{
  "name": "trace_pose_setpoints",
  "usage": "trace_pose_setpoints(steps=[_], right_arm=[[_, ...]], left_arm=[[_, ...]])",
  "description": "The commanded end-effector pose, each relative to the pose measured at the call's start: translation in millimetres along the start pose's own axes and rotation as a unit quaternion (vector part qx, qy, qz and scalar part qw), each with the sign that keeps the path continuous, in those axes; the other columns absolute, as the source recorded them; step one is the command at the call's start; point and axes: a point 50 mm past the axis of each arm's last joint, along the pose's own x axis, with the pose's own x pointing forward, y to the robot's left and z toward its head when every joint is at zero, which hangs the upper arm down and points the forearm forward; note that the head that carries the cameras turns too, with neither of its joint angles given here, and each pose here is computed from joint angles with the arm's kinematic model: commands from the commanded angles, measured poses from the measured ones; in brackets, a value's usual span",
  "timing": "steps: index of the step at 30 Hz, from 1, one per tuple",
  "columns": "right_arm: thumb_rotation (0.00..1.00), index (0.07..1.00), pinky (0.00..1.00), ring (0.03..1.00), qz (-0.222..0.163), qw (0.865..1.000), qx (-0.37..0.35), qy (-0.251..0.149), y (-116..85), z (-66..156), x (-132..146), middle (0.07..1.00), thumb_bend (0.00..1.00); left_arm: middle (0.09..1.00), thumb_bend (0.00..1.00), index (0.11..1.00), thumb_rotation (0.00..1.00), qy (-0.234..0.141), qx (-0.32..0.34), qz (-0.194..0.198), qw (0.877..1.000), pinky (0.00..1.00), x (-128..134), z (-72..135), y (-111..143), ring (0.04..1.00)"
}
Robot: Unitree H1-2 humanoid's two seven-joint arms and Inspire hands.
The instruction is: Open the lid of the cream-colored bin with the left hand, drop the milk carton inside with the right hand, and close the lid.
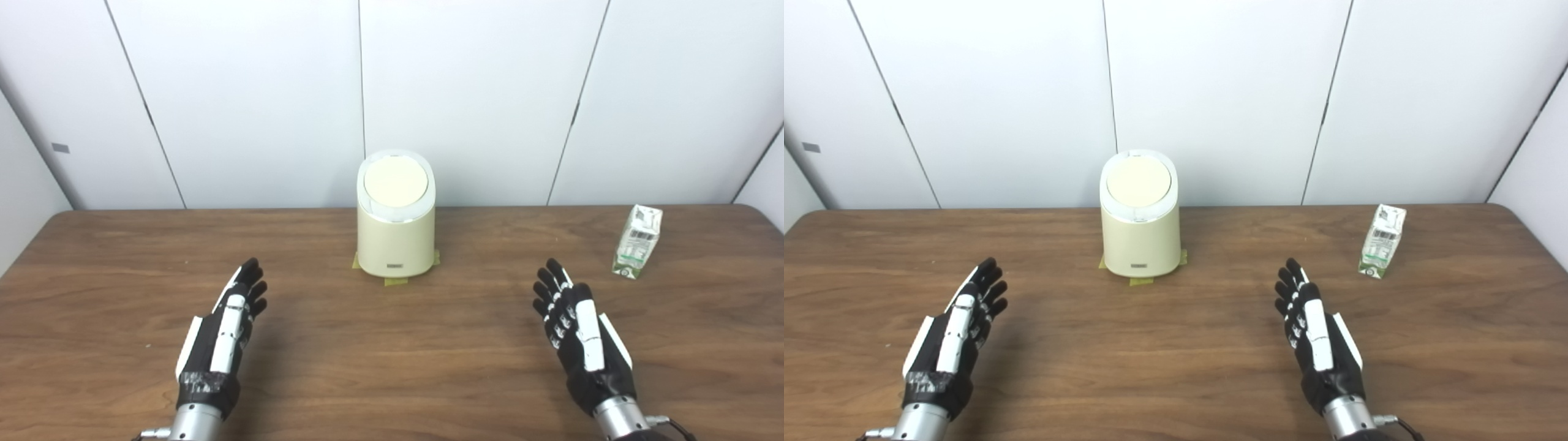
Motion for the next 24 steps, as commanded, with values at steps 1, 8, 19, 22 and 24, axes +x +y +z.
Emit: trace_pose_setpoints(steps=[1, 8, 19, 22, 24], right_arm=[[1.0, 0.995, 1.0, 0.987, 0.014, 0.999, -0.003, -0.036, -0.1, 17.5, 6.7, 0.99, 0.63], [0.99, 0.997, 1.0, 0.988, 0.011, 0.999, 0.0, -0.034, -2.6, 16.4, 7.3, 0.989, 0.65], [1.0, 0.999, 0.99, 0.991, 0.011, 0.999, 0.004, -0.033, 0.7, 15.1, 9.2, 0.991, 0.63], [0.99, 0.999, 0.99, 0.991, 0.012, 0.999, 0.005, -0.033, 0.0, 16.4, 9.7, 0.992, 0.63], [1.0, 1.0, 0.98, 0.992, 0.014, 0.999, 0.004, -0.033, -0.5, 16.6, 10.3, 0.993, 0.62]], left_arm=[[0.967, 0.35, 0.957, 0.89, -0.025, 0.0, -0.008, 1.0, 0.96, 1.0, 11.6, -2.1, 0.957], [0.972, 0.37, 0.961, 0.89, -0.019, 0.003, -0.004, 1.0, 0.95, 0.7, 8.2, -2.2, 0.959], [0.979, 0.38, 0.972, 0.87, -0.02, 0.012, -0.013, 1.0, 0.96, 2.6, 8.3, -0.1, 0.966], [0.971, 0.41, 0.969, 0.76, -0.026, 0.027, -0.012, 0.999, 0.96, 5.6, 13.0, -1.4, 0.962], [0.958, 0.46, 0.965, 0.66, -0.031, 0.043, -0.014, 0.999, 0.95, 8.4, 16.5, -1.9, 0.953]])
